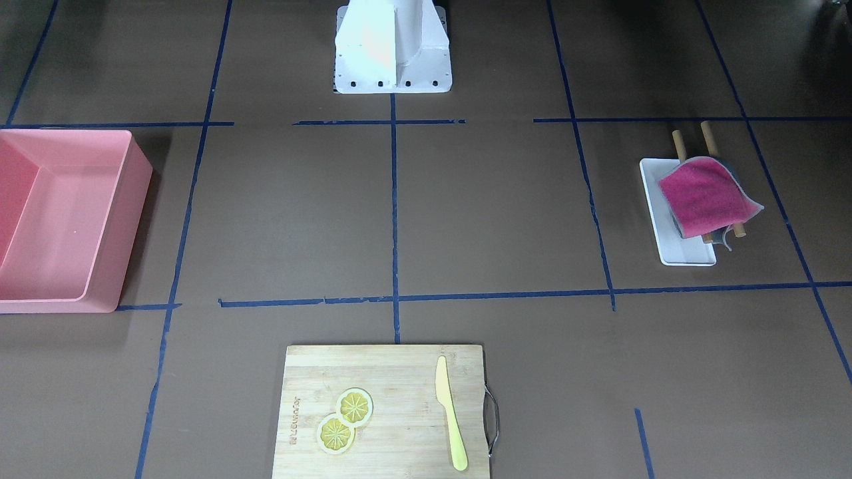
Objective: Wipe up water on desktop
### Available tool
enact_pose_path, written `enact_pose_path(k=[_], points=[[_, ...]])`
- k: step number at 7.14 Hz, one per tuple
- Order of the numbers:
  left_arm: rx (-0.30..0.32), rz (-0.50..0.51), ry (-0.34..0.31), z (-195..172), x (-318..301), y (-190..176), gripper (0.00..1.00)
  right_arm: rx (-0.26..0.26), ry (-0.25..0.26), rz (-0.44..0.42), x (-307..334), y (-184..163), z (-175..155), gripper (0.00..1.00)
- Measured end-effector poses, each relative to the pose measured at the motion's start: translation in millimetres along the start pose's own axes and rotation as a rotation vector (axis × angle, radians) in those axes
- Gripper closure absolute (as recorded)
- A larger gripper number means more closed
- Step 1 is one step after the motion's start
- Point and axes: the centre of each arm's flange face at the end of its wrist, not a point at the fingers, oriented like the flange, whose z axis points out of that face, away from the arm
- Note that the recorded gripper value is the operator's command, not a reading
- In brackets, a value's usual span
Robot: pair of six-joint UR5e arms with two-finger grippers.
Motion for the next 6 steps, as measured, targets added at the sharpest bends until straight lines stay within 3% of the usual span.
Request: enact_pose_path(k=[3, 6], points=[[0.006, -0.058, 0.002, -0.9, 10.5, -6.2, 0.00, 0.002, 0.002, 0.003, -2.7, 2.8, -2.9, 0.00], [0.012, -0.191, 0.023, -3.1, 94.8, -30.9, 0.00, 0.001, 0.003, 0.005, -2.4, 3.6, -2.9, 0.00]])
